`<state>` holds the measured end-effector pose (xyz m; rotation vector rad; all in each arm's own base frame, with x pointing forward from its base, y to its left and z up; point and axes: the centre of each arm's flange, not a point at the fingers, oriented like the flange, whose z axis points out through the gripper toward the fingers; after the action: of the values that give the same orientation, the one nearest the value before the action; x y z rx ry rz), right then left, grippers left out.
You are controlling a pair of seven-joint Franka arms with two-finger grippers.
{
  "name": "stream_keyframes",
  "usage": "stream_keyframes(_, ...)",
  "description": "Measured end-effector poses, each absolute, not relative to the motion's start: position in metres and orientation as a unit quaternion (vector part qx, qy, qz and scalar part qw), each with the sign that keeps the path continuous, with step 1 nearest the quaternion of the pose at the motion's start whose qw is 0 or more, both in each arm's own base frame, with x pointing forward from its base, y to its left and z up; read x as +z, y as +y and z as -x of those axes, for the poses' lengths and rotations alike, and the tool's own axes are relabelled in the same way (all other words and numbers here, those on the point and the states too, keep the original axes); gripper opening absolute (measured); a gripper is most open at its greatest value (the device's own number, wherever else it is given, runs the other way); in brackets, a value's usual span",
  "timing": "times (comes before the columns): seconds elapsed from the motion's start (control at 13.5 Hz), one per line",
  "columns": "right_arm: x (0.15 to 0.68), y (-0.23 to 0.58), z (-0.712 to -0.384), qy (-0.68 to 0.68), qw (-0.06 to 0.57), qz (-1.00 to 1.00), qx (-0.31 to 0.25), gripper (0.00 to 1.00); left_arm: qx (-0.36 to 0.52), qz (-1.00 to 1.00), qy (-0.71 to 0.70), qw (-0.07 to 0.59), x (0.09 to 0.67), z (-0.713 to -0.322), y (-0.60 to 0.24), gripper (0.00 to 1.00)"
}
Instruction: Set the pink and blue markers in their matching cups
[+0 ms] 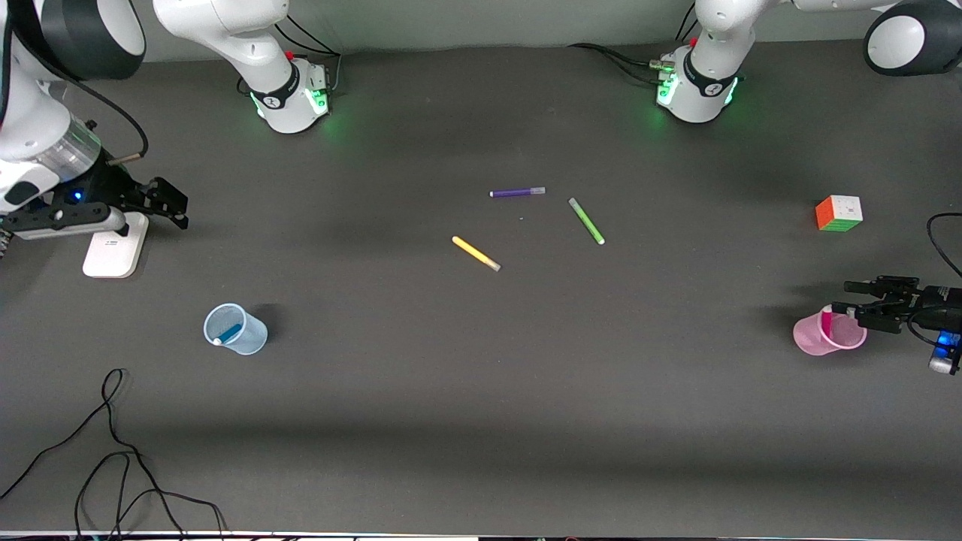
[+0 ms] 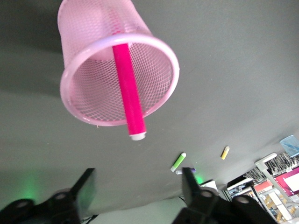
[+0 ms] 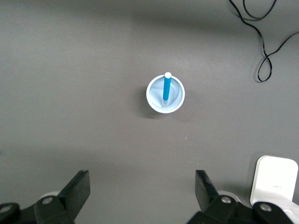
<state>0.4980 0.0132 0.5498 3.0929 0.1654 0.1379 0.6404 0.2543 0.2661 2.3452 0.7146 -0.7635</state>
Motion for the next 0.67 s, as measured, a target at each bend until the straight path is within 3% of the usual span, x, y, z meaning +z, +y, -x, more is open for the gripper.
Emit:
stream_keyframes(0.07, 0.554, 0.013, -0.494, 0.053, 0.02, -0.997, 0.043, 1.0, -0.275, -0.888, 0.256, 0.265, 0.274, -0.646, 0.25, 1.0)
stream_keyframes(0.22, 0.557, 0.012, -0.49, 0.053, 0.019, -0.998, 0.04, 1.0, -0.244, -0.923, 0.215, 0.206, 0.308, -0.663, 0.232, 1.0)
stream_keyframes(0.44, 0.555, 0.015, -0.49, 0.055, 0.02, -0.998, 0.038, 1.0, -0.17, -0.966, 0.157, 0.114, 0.408, -0.682, 0.176, 1.0)
stream_keyframes(0.67, 0.558, 0.029, -0.489, 0.048, 0.022, -0.998, 0.04, 1.0, -0.109, -0.985, 0.117, 0.067, 0.496, -0.665, 0.127, 1.0)
